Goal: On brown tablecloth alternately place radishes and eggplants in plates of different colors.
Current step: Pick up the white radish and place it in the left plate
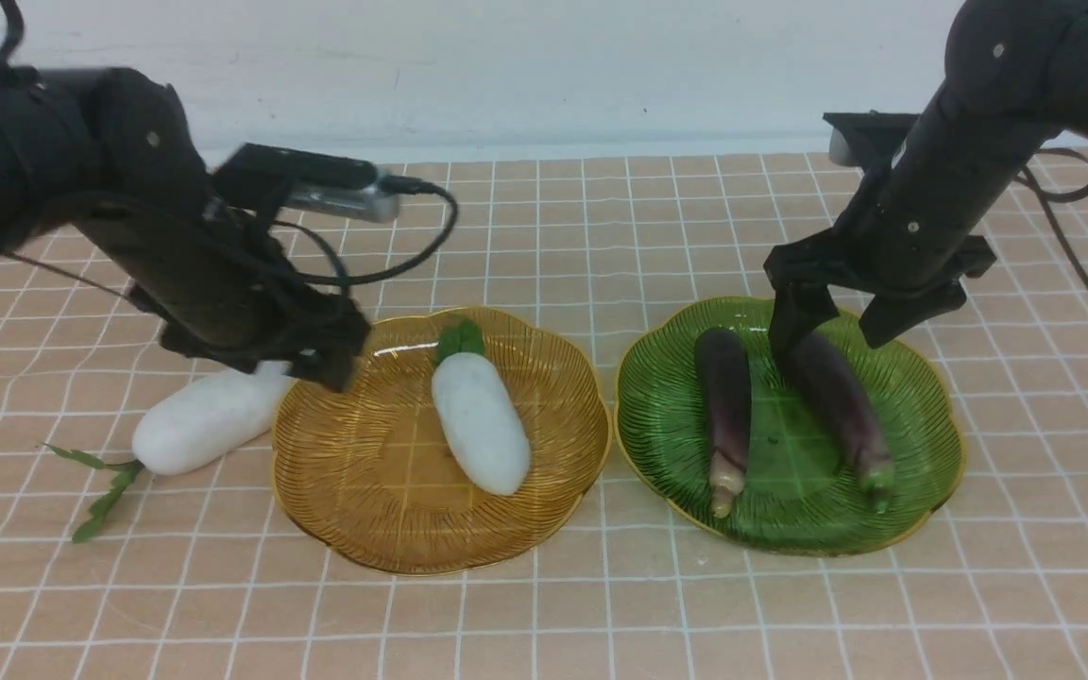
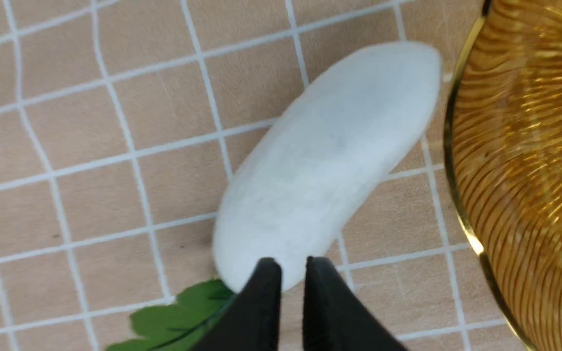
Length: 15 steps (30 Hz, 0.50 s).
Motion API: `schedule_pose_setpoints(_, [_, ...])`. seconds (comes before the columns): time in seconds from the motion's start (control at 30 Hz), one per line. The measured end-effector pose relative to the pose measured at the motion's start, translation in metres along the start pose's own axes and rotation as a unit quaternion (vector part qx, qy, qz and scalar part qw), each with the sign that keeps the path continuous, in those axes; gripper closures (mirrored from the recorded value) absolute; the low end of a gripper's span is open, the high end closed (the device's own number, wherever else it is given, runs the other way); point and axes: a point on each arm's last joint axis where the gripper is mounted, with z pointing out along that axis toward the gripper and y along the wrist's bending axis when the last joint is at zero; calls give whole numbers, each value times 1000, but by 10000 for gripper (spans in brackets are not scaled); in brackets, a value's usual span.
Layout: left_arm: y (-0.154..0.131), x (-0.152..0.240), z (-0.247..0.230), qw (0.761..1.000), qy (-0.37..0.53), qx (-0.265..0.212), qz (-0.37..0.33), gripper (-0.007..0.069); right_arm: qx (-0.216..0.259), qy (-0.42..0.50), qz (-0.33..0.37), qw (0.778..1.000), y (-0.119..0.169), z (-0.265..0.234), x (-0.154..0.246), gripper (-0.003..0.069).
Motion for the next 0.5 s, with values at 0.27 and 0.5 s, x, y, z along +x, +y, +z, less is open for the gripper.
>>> schedule_pose_setpoints(0.27, [-1,-6,48,1000,3,10,6,104,1,20,3,1000,-3,17,-1,69])
schedule_pose_setpoints(0.5, [2,-5,74,999,22,-5,31,39,0,26,5,1000,-3,23,-1,69])
